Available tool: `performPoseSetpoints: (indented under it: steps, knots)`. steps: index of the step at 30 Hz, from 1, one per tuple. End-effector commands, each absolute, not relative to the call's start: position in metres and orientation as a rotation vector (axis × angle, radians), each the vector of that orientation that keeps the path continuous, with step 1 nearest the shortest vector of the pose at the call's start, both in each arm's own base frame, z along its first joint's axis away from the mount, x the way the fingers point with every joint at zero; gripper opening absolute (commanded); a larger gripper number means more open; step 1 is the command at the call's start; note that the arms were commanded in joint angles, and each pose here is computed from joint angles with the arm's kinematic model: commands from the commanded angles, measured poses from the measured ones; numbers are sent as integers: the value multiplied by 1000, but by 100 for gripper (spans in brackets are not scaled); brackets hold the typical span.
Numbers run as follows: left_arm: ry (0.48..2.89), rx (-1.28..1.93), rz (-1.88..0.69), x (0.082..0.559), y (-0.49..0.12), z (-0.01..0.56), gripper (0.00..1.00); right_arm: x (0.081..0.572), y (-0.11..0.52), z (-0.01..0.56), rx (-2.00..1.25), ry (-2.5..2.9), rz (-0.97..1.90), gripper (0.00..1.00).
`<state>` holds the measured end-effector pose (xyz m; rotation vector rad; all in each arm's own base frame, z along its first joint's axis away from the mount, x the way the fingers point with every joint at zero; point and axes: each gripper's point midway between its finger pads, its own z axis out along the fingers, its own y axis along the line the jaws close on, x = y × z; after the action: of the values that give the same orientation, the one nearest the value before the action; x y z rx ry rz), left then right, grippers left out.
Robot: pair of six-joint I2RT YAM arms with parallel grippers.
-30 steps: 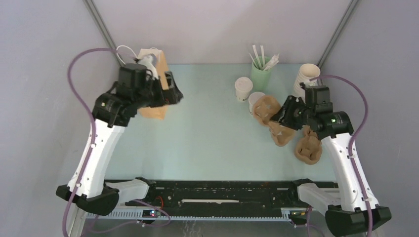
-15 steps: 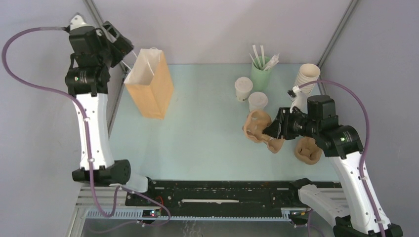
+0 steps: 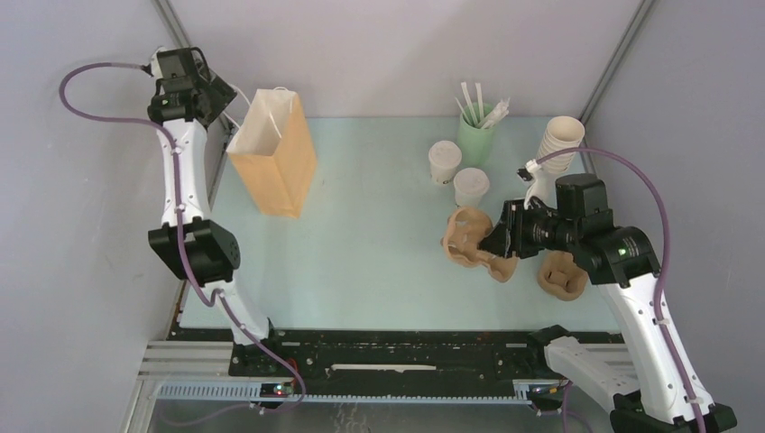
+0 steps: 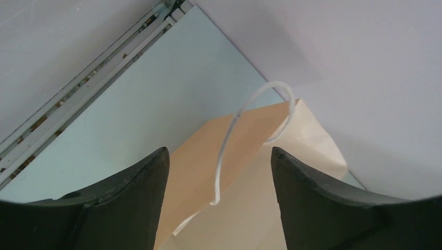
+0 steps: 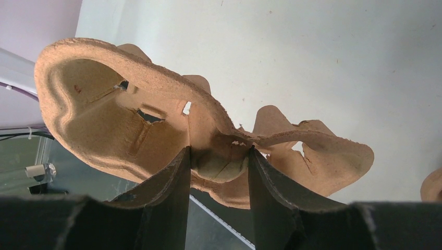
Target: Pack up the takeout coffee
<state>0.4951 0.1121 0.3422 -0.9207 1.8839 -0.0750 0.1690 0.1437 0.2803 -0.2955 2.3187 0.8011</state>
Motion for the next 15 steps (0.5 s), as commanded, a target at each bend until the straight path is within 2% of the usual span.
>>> performPoseSetpoints:
  steps: [1, 9, 11, 15]
  knots:
    - [1800, -876, -116, 508, 114, 371, 70, 178, 149, 284, -341, 2279, 819, 41]
    - [1801, -771, -171, 529, 111, 371, 43, 189, 144, 286, -270, 2273, 810, 41]
    - [1809, -704, -239, 534, 98, 375, 28, 191, 140, 286, -247, 2269, 786, 41]
    - [1808, -597, -386, 527, 65, 398, 5, 195, 135, 292, -221, 2231, 760, 41]
